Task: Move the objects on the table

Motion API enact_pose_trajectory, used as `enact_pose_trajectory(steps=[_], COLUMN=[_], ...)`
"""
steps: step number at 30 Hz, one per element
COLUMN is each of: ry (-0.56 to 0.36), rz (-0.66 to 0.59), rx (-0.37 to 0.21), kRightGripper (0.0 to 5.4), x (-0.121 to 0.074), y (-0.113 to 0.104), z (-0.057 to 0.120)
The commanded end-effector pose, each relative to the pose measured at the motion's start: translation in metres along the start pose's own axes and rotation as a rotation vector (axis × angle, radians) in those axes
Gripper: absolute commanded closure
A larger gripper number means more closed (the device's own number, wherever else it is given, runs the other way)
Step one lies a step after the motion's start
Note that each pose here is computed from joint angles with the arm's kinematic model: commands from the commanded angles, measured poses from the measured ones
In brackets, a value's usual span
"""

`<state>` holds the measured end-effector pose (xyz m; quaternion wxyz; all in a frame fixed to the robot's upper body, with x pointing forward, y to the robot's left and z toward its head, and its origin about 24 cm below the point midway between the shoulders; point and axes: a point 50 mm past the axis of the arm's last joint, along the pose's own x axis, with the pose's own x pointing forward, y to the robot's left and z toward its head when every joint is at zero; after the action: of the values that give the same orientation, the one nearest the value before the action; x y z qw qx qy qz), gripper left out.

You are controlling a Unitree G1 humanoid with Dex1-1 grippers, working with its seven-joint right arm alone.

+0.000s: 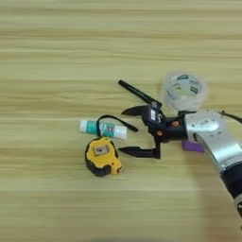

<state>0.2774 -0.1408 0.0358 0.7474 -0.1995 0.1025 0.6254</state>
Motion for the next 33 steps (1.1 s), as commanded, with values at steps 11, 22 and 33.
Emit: enact_pose_trajectory(steps=[11, 22, 33], ry=[-0.006, -0.01, -0.006], rz=[-0.055, -0.041, -0.035], rx=[-0.134, -0.129, -0.125], kRightGripper=[1.29, 2.56, 3.67], x=[-0.0002, 0.0028, 0.0037], y=[-0.0213, -0.0181, -0.0167], z=[0.0195, 0.018, 0.0169])
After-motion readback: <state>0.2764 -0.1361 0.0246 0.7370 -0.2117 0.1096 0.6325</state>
